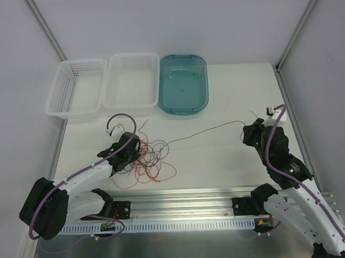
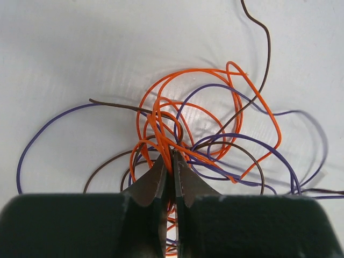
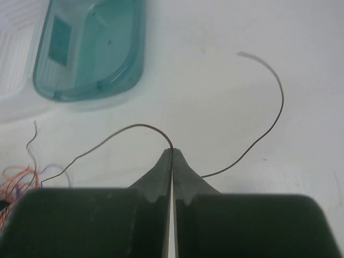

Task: Untangle the cables

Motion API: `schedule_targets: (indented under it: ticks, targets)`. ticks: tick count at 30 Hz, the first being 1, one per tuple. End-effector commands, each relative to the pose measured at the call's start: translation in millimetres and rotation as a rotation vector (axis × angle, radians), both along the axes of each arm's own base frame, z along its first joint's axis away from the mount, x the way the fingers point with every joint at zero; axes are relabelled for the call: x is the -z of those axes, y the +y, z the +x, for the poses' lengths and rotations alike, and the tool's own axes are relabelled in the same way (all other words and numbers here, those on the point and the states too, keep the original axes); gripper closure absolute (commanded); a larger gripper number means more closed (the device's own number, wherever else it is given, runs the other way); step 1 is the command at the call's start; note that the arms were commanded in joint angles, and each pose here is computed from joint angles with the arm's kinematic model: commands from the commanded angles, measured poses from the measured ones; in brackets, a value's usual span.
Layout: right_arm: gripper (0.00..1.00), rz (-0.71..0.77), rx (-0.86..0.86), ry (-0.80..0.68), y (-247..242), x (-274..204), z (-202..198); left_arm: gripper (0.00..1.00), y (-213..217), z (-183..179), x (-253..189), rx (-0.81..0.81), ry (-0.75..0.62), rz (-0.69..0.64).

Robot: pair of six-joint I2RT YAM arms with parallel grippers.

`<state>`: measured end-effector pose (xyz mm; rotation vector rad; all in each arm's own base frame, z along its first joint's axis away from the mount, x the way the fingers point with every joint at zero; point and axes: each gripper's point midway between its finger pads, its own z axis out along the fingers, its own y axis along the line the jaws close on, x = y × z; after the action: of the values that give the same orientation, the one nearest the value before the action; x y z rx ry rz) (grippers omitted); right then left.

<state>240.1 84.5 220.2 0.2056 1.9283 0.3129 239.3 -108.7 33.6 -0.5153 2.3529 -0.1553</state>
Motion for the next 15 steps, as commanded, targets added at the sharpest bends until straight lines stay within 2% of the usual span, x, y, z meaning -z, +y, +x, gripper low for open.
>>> schedule_targets:
  ticks: [1,4,7,10,15]
  targets:
    - [0.99,-0.059,0.244,0.000,-60,9,-10,1.00,14,-1,3,-0.040,-0.004,0.035]
    - [1.00,-0.050,0.318,-0.028,-78,1,-17,1.00,18,-1,4,-0.050,-0.003,0.041]
    - [0.99,0.019,0.417,-0.068,-93,-9,-22,1.00,22,-1,5,-0.068,-0.004,0.045]
    - [0.99,0.058,0.402,-0.112,-89,-15,-18,1.00,25,-1,4,-0.079,-0.007,0.046]
    - [0.99,-0.038,0.225,0.113,-56,20,-1,0.98,23,1,-4,-0.052,-0.024,0.039]
